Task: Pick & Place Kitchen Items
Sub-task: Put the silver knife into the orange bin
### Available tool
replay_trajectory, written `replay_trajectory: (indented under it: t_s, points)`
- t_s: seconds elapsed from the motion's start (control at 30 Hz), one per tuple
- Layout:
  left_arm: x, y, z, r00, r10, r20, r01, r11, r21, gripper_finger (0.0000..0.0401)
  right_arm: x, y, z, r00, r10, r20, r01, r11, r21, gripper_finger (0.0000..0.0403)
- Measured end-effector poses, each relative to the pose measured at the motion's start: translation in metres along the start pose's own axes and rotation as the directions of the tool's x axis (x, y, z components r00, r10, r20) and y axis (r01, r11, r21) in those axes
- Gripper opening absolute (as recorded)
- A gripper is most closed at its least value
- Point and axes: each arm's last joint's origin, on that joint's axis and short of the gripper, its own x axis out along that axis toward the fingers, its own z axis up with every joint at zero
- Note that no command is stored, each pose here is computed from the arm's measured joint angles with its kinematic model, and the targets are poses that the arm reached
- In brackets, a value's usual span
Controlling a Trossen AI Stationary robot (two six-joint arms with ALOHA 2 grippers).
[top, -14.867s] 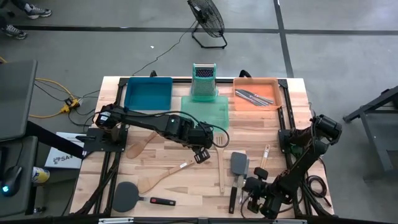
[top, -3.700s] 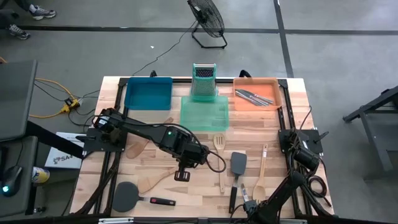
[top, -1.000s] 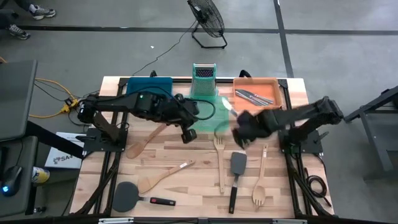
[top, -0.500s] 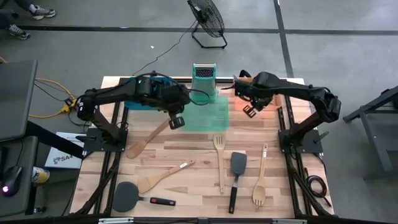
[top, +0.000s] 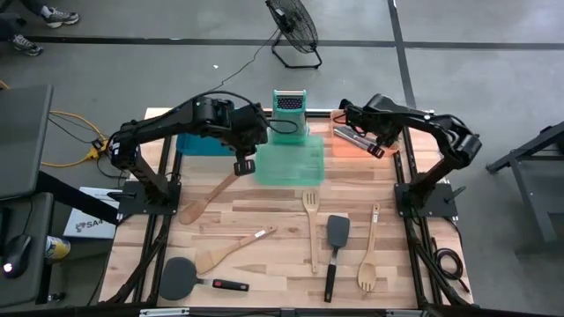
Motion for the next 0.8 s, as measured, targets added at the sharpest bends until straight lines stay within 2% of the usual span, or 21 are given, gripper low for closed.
replay_trajectory:
  t_s: [0.13, 0.3, 0.53, 0.8]
  points:
    - [0.000, -0.001, 0.001, 1.000, -0.008, 0.005, 0.008, 1.000, 0.020, 0.0000, 0.010, 0.005, 0.017, 0.997, -0.067, 0.024, 0.068, 0.997, -0.026, 0.0073]
    - [0.000, -0.001, 0.001, 1.000, -0.012, 0.005, 0.012, 1.000, 0.021, 0.0000, 0.022, 0.014, 0.038, 0.987, -0.153, 0.040, 0.157, 0.981, -0.117, 0.0073]
    - [0.000, -0.002, 0.000, 0.999, -0.031, 0.004, 0.031, 0.999, 0.015, 0.0000, 0.040, 0.029, 0.057, 0.988, -0.151, -0.024, 0.140, 0.956, -0.256, 0.0073]
    - [0.000, -0.002, 0.001, 0.999, -0.046, 0.005, 0.046, 0.999, 0.015, 0.0000, 0.049, 0.036, 0.067, 0.990, -0.138, -0.028, 0.124, 0.949, -0.291, 0.0073]
